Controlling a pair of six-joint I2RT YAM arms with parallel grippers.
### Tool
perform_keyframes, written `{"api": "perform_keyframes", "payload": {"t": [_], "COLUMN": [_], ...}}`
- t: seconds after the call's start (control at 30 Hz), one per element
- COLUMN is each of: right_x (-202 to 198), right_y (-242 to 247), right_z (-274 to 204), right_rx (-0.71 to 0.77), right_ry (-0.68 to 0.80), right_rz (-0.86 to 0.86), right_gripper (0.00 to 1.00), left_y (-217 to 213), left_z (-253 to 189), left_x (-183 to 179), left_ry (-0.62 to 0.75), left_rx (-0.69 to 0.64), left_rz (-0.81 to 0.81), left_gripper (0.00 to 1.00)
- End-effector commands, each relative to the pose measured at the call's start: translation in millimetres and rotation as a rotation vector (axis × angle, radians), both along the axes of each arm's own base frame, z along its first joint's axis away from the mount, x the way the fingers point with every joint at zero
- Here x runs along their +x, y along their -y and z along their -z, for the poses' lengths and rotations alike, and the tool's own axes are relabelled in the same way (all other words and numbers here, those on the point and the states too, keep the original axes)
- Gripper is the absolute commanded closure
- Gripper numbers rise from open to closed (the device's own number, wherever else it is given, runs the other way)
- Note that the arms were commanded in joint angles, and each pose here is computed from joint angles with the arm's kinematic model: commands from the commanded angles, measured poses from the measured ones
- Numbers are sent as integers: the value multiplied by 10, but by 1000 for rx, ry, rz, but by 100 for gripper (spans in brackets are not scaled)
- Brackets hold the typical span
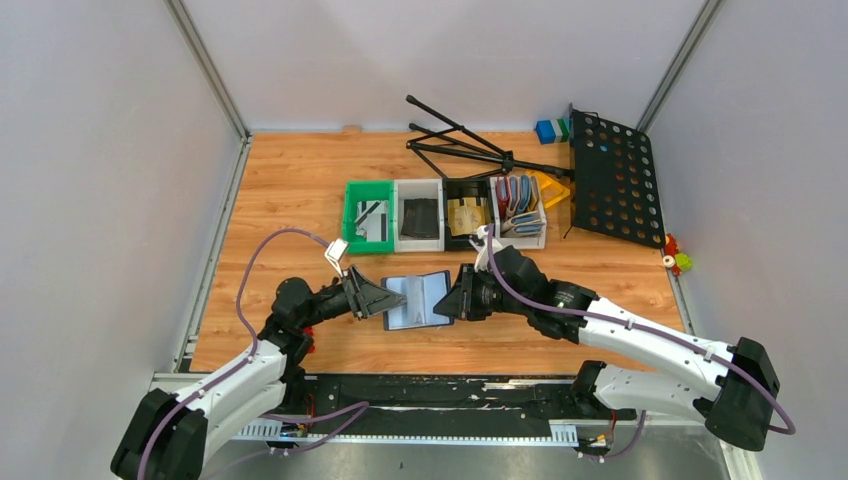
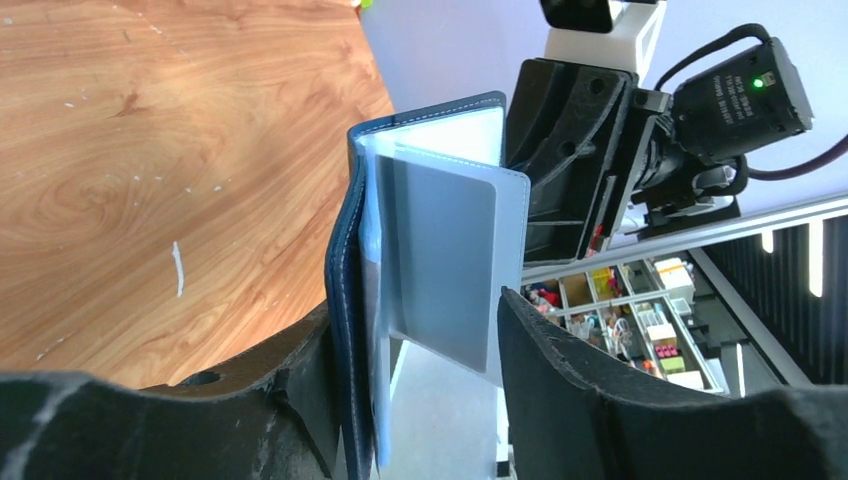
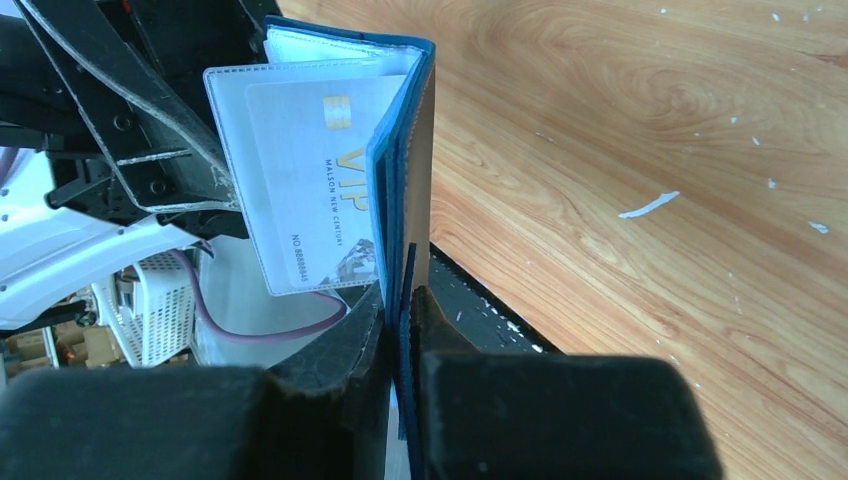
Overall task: Take the credit cards out of the card holder
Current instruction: Remove the credit card from the card holder.
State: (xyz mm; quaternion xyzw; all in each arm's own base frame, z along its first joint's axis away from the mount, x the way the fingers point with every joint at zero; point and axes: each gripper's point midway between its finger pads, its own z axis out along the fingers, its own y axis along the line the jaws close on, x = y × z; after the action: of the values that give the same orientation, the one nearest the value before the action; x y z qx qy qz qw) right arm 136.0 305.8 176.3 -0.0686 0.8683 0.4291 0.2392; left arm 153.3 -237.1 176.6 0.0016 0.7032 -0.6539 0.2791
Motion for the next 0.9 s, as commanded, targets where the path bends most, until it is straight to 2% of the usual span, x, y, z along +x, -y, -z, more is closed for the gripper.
{"api": "perform_keyframes", "payload": {"t": [0.0, 0.1, 0.27, 0.3, 0.43, 0.7, 0.8, 0.87], "right_x": [22, 16, 7, 4, -18, -27, -28, 26], "right_y": [-88, -108, -126, -131, -165, -144, -106, -26], "right_z": [-174, -171, -188, -184, -231, -280, -269, -254], "right_rx": [91, 106, 118, 119, 146, 149, 134, 98], "right_ry": [11, -3, -4, -8, -9, 3, 9, 34], "right_rz": [1, -2, -12, -13, -30, -34, -29, -6], "right_gripper": [99, 99, 99, 99, 99, 99, 97, 86], "left_y": [-10, -41, -45, -43, -23, -35, -43, -37], "left_z": [-258, -366, -412, -413, -301, 33, 45, 16], "left_x": [-48, -77, -96, -97, -63, 23, 35, 29], "left_ry": [80, 111, 122, 124, 99, 60, 57, 62], "left_rx": [-84, -140, -154, -153, -100, 73, 86, 82], "left_rz": [14, 2, 8, 10, 10, -17, -24, -18], "left_gripper": [36, 29, 25, 28, 48, 62, 83, 94]}}
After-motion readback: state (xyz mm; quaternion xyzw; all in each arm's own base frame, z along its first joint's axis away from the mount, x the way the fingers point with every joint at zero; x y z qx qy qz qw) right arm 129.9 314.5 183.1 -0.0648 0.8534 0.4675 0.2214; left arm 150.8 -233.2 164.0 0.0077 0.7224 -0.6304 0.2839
